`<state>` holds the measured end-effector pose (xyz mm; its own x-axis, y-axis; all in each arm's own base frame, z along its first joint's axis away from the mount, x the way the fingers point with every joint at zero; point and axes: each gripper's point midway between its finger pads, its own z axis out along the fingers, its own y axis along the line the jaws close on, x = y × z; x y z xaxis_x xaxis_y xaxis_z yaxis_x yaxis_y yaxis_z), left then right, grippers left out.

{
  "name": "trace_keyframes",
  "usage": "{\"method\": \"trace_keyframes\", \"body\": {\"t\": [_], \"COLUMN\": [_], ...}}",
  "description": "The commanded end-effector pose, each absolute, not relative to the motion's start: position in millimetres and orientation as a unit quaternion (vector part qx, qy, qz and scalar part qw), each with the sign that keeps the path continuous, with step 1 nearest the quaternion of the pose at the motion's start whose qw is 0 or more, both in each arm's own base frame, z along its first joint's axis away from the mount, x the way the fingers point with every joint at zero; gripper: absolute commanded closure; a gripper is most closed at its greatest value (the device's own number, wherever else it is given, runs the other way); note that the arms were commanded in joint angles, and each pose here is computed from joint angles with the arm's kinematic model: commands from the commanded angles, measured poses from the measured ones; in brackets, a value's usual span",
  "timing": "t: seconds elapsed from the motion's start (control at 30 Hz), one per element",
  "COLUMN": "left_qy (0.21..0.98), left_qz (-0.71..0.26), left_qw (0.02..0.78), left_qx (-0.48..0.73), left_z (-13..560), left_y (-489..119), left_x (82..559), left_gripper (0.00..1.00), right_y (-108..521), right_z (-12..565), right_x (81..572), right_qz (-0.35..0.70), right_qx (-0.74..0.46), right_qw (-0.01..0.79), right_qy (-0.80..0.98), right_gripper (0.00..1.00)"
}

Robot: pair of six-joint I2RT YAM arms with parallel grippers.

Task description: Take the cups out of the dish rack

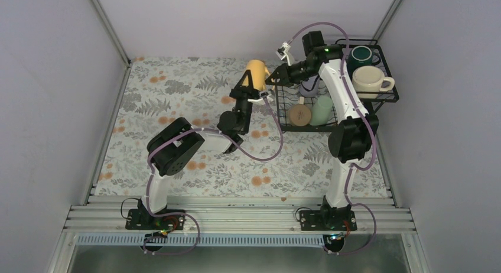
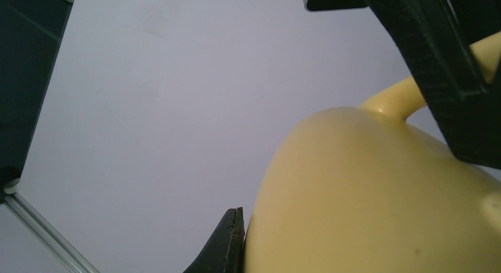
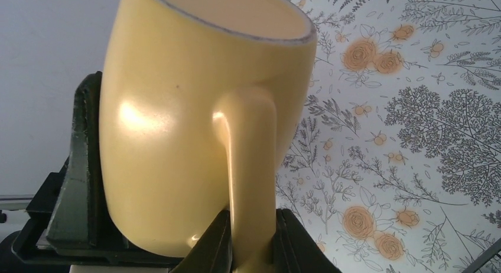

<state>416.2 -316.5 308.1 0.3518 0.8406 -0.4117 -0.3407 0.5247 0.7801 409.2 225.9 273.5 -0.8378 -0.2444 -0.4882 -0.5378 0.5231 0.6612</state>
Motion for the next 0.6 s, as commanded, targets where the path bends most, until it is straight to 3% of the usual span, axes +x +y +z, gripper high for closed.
{"method": "trace_keyframes", "body": {"t": [0.0, 0.17, 0.4, 0.57], "left_qy": [0.383, 0.383, 0.385, 0.387], "left_qz": [0.351, 0.355, 0.381, 0.407], "left_qw": [0.841, 0.839, 0.829, 0.819], "left_qx": [0.153, 0.150, 0.143, 0.119], "left_z": [365, 367, 370, 384], "left_y": [-280, -280, -271, -243], "left_x": [387, 387, 396, 404], "left_gripper": [0.98, 0.98, 0.98, 0.98], "right_y": [238, 238, 230, 210], "right_z": [315, 314, 305, 302], "right_x": [409, 406, 402, 402], "right_qz": [0.442, 0.441, 0.413, 0.349], "right_qx": [-0.313, -0.316, -0.322, -0.317], "right_qw": [0.257, 0.257, 0.247, 0.270], "right_qy": [0.800, 0.800, 0.816, 0.839], "right_gripper": [0.89, 0.81, 0.25, 0.08]}}
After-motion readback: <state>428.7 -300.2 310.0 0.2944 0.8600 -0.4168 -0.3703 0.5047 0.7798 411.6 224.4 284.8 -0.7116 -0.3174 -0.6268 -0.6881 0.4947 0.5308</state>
